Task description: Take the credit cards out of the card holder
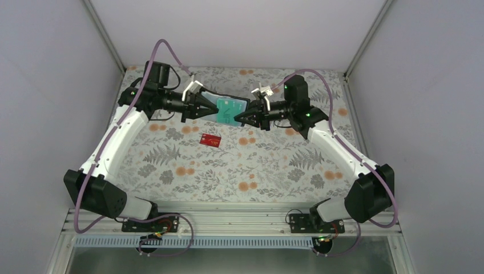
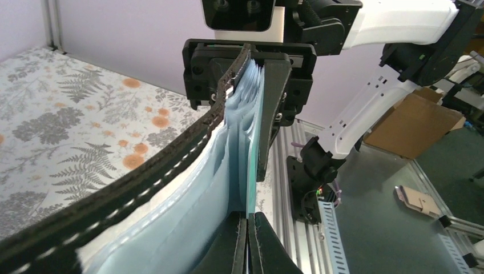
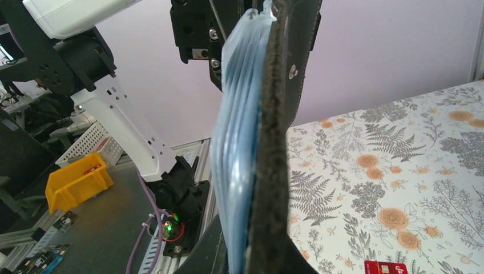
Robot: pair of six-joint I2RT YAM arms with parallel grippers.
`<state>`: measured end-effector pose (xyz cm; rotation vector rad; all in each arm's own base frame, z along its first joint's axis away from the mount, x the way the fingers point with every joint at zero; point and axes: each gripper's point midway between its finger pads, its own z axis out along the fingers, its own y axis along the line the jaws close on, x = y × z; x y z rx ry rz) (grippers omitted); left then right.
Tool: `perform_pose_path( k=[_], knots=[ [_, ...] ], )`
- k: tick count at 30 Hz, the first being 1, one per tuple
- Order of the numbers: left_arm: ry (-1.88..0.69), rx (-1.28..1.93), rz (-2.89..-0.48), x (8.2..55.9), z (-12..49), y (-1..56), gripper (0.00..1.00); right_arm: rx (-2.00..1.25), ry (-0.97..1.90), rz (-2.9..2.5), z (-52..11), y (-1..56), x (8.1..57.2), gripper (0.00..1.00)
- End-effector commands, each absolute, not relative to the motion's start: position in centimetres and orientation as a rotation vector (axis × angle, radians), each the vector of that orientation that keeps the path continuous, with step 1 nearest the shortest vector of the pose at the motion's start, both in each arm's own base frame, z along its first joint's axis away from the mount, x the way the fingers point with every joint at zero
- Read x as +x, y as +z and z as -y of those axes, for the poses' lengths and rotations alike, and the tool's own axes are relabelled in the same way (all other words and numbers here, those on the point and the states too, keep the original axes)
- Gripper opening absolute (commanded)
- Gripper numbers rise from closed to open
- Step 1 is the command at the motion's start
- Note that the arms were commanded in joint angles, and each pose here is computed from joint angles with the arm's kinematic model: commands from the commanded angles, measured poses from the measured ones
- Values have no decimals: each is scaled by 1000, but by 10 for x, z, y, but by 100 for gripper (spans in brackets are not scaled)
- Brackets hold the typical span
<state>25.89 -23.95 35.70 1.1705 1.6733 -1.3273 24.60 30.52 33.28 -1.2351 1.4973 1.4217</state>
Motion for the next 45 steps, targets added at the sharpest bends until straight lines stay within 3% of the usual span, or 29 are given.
perform_pose_path(
  k=[1,8,24,36,41,45],
  knots=[
    [-1366,1212,-1606,255,245,361,3,-1302,1425,-1363,-304,362,228,4],
    [-1372,1225,-1586,249,242,365,2,-1286,1403,-1372,-302,364,230,4],
    [-1052,1088,-1785,297,212,337,2,-1164,1329,-1474,-272,354,255,4],
    [-845,1071,-1874,320,196,318,2,-907,1277,-1627,-239,341,302,4],
    [-718,1129,-1974,328,184,285,2,-872,1260,-1645,-233,340,307,4],
    [-442,1270,-2090,330,164,240,2,-848,1243,-1659,-228,339,312,4]
  ],
)
